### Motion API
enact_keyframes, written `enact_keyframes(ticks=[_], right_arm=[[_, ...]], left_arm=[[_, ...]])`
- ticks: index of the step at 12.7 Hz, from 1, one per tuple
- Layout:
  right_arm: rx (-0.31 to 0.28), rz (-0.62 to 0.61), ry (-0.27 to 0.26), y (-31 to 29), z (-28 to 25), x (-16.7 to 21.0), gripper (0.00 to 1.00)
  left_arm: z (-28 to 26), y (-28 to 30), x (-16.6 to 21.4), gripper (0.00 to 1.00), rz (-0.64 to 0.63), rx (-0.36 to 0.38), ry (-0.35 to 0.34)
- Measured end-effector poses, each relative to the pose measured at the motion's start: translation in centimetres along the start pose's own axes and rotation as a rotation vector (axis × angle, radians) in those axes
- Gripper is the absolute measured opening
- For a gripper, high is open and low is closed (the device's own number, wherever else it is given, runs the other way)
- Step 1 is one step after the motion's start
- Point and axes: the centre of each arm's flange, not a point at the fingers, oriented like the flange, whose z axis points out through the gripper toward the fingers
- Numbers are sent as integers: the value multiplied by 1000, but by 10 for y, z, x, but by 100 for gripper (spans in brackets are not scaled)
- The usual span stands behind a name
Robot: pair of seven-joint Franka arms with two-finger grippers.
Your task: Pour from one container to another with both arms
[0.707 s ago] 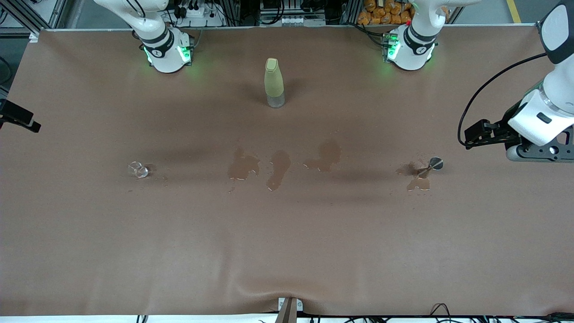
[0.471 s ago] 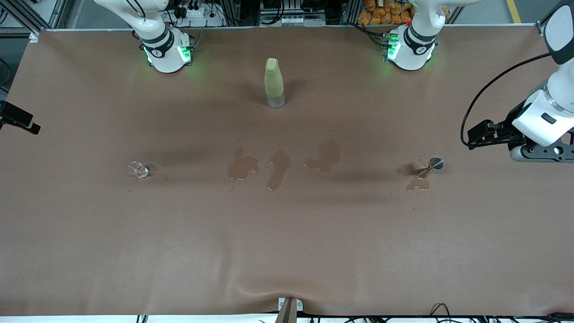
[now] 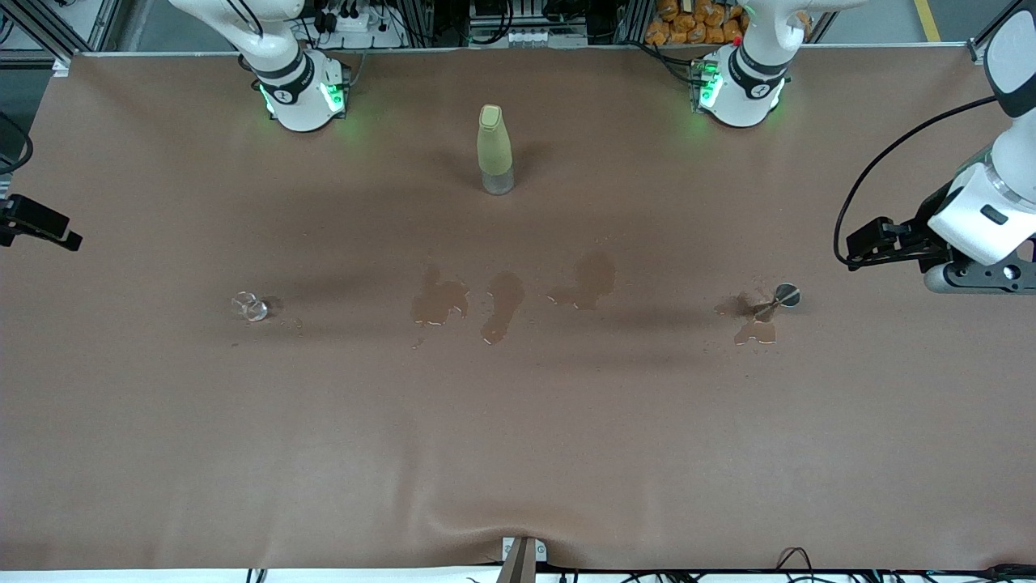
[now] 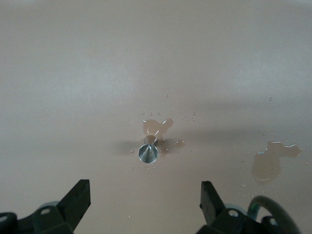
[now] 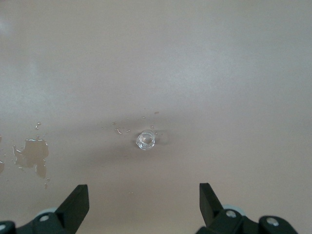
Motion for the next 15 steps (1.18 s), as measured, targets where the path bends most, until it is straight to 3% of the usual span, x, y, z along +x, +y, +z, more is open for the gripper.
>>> enact_keyframes(ticks=[5, 8, 11, 15], right_arm=[[-1, -1, 2, 0, -1, 0, 100], [-1, -1, 2, -1, -1, 0, 100], [-1, -1, 2, -1, -1, 0, 100], [-1, -1, -2, 0, -1, 0, 100]], left_arm=[[14, -25, 5, 100, -41, 1, -23], [41, -44, 13, 100, -73, -11, -70], [71, -65, 18, 100, -91, -146, -116], [96, -90, 20, 100, 64, -198, -137]])
